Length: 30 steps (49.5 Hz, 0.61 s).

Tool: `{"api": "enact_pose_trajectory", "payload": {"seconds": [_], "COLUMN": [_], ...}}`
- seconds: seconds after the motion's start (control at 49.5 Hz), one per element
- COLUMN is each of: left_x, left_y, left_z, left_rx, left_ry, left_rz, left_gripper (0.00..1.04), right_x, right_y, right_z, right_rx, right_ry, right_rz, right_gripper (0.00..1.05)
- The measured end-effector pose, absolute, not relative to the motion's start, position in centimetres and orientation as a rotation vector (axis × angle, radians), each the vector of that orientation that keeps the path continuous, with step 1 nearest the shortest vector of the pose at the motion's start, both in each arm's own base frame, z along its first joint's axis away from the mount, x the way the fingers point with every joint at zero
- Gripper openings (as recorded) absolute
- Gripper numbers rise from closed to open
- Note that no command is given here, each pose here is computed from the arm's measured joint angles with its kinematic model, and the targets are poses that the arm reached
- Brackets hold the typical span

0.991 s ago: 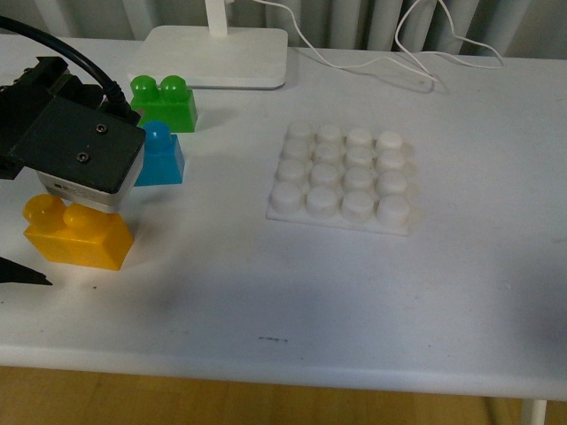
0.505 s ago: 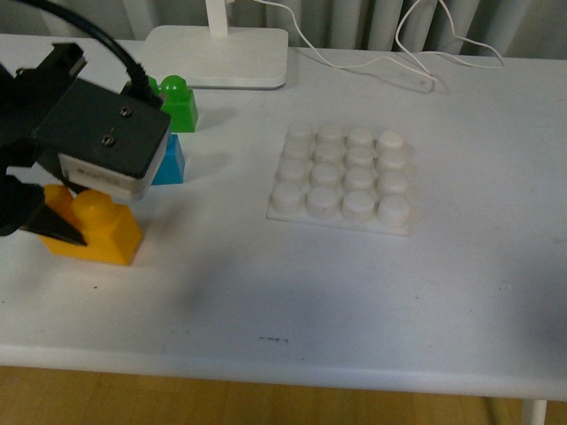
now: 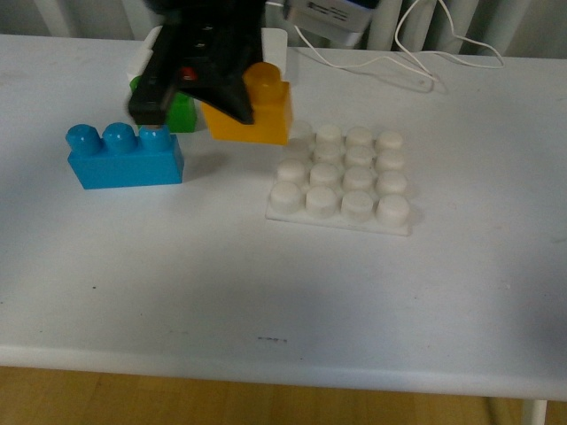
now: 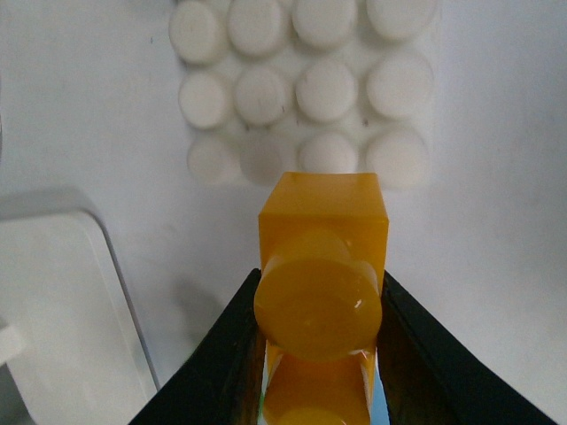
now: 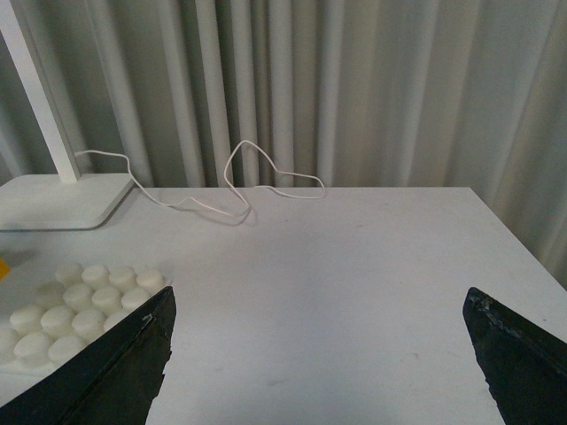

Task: Insert yellow block into base center

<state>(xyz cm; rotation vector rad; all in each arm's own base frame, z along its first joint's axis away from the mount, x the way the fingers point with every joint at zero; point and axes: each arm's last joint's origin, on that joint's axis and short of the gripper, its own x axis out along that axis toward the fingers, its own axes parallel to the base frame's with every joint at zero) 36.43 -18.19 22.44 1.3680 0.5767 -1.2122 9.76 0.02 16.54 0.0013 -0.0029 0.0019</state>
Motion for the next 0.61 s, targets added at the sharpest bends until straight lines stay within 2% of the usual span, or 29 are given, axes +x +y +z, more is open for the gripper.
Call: {"api": "enact_pose_trajectory", "payload": {"seconds": [0.243,0.606], "left_x": [39.0,41.0], "left_y": [-22.1,-24.8], "left_z": [21.5,20.2], "left_rx": [1.371,1.340], "left_ry": [0.559,0.586], "left_rz": [-1.230,-1.237], "left_gripper": [0.31,0.31], "right_x": [9.8,9.8], "right_y": [0.0,0.0], "right_z": [16.5,16.5], "right_rx": [0.001,0.001], "right_ry": [-0.003,-0.003], "right_rz": [0.002,0.002], "right_gripper": [0.95,0.95]}}
